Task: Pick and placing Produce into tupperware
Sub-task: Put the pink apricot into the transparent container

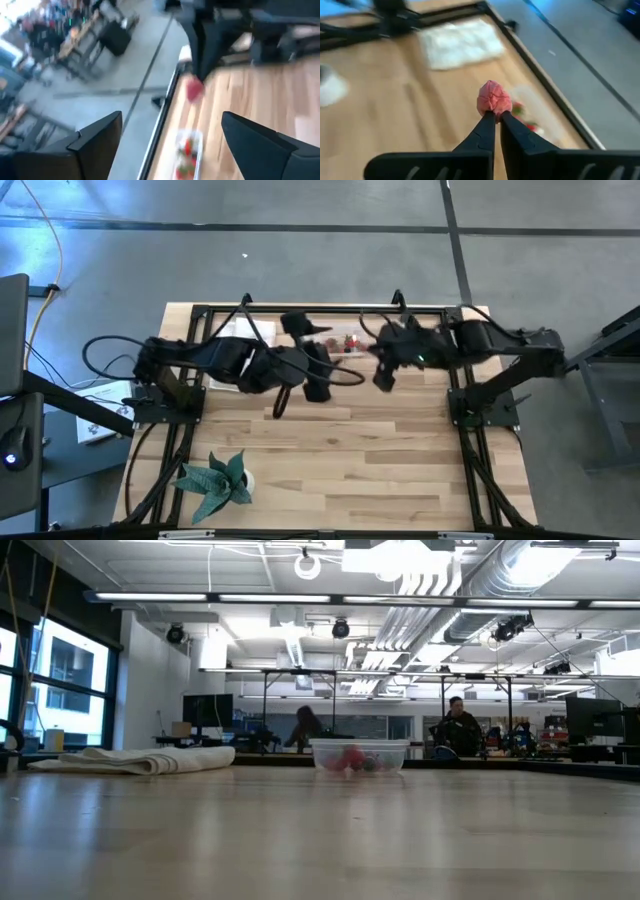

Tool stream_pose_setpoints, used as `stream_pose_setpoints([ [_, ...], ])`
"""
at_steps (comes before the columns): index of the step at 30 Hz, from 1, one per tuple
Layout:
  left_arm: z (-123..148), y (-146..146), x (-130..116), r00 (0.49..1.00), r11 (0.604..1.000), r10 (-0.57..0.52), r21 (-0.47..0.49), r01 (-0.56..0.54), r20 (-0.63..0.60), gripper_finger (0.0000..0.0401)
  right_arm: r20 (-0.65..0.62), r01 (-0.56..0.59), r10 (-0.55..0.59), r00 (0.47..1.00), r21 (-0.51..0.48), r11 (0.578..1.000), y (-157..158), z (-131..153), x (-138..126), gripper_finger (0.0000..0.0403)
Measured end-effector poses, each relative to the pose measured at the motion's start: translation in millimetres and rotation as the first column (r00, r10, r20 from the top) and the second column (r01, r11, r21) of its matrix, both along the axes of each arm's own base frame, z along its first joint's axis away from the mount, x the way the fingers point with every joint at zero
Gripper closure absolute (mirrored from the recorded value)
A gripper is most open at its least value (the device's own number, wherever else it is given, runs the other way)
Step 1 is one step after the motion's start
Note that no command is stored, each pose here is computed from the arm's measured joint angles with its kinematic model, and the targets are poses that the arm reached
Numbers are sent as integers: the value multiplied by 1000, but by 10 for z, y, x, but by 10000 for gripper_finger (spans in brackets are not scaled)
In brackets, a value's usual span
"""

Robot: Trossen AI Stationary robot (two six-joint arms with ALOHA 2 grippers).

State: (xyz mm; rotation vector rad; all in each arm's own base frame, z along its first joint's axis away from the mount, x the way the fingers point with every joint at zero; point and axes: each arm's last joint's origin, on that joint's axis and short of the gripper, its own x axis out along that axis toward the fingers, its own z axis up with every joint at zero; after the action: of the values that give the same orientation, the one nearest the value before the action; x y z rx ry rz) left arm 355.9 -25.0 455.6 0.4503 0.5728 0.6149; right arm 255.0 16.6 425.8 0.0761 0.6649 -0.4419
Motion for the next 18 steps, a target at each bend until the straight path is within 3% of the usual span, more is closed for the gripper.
stream_pose_setpoints([
  [6, -107, 24, -196, 992, 989, 102, -102, -110, -77, 75, -130, 133, -137, 982, -36, 990, -528, -194, 181, 403],
  [11, -196, 34, -318, 977, 963, 159, -195, -185, -140, 85, -274, 173, -166, 947, 3, 985, -990, -562, 484, 403],
  [15, -246, 35, -386, 964, 944, 195, -233, -235, -182, 91, -383, 136, -96, 919, 78, 988, -1320, -952, 733, 403],
  [18, -272, 40, -429, 953, 931, 222, -246, -270, -208, 96, -354, 54, 18, 935, 193, 980, -1546, -1245, 908, 403],
])
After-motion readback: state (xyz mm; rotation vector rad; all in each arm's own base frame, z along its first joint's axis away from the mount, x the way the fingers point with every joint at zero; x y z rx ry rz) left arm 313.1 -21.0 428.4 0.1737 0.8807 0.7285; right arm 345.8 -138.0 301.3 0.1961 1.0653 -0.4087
